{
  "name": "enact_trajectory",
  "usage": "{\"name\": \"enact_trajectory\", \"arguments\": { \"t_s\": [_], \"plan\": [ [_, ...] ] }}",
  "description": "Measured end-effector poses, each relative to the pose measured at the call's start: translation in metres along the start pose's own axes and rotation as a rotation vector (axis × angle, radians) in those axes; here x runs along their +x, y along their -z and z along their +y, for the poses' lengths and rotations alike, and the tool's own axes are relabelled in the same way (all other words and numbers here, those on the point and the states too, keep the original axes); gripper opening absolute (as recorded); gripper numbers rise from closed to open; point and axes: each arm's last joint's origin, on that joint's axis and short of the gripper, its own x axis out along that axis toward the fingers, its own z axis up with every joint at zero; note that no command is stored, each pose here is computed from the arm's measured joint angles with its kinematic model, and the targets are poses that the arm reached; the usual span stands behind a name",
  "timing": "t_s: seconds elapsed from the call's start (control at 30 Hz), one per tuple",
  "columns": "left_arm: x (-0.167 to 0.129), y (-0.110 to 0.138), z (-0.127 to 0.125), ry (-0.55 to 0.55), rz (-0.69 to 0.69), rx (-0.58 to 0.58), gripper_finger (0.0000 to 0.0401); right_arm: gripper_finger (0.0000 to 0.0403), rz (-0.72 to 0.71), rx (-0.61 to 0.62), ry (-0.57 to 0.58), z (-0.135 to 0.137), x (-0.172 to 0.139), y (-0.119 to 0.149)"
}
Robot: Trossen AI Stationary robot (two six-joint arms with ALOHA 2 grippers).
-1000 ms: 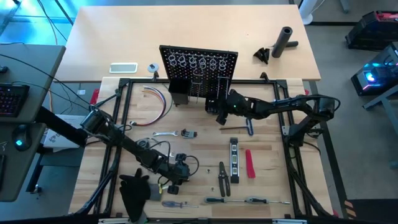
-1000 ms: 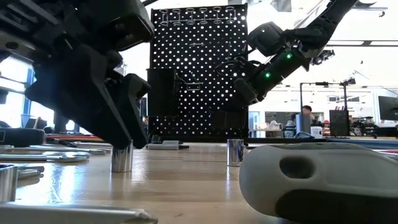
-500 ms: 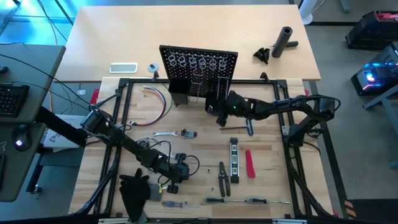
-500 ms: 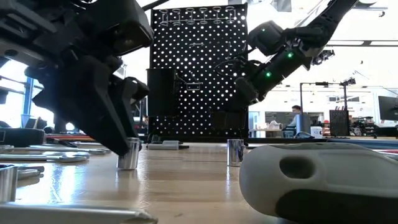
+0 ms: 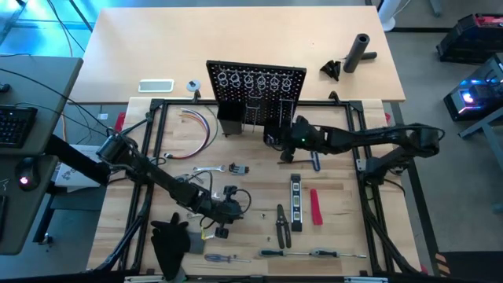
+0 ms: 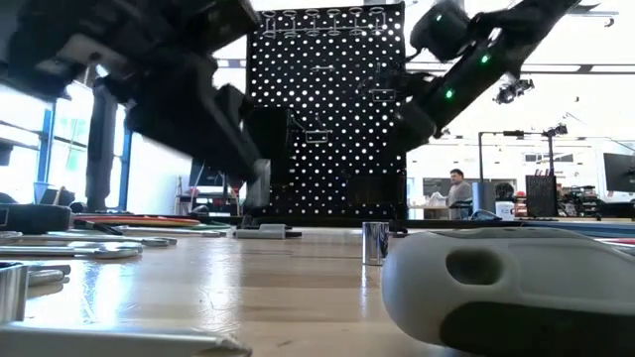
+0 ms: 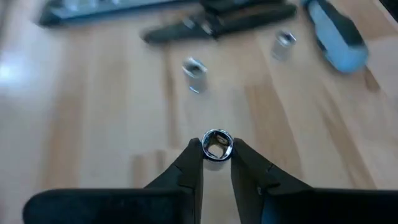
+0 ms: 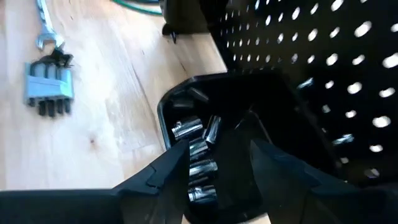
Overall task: Hang tools onto peg board
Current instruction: Put the socket into the small black bin on the black pegboard
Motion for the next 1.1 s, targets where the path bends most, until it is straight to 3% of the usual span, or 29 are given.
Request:
{"name": "enact_trajectory", "arguments": {
  "t_s": [0.4, 0.57, 0.73, 0.87, 1.1],
  "plan": [
    [-0.037, -0.029, 0.028, -0.226, -0.141, 0.087, 0.0047, 0.0165, -0.122, -0.013, -0.054, 0.007, -0.054, -0.016],
    [-0.049, -0.042, 0.038, -0.368, -0.228, 0.112, 0.0047, 0.0165, -0.16, -0.009, -0.194, 0.023, -0.072, -0.018],
    [-0.055, -0.059, 0.052, -0.431, -0.358, 0.148, 0.0047, 0.0165, -0.249, -0.035, -0.312, 0.049, -0.088, -0.023],
    [-0.057, -0.071, 0.07, -0.427, -0.486, 0.14, 0.0047, 0.0165, -0.347, -0.066, -0.365, 0.067, -0.101, -0.028],
    [-0.062, -0.076, 0.104, -0.32, -0.747, 0.056, 0.0047, 0.0165, -0.504, -0.172, -0.311, 0.087, -0.122, -0.034]
  ]
}}
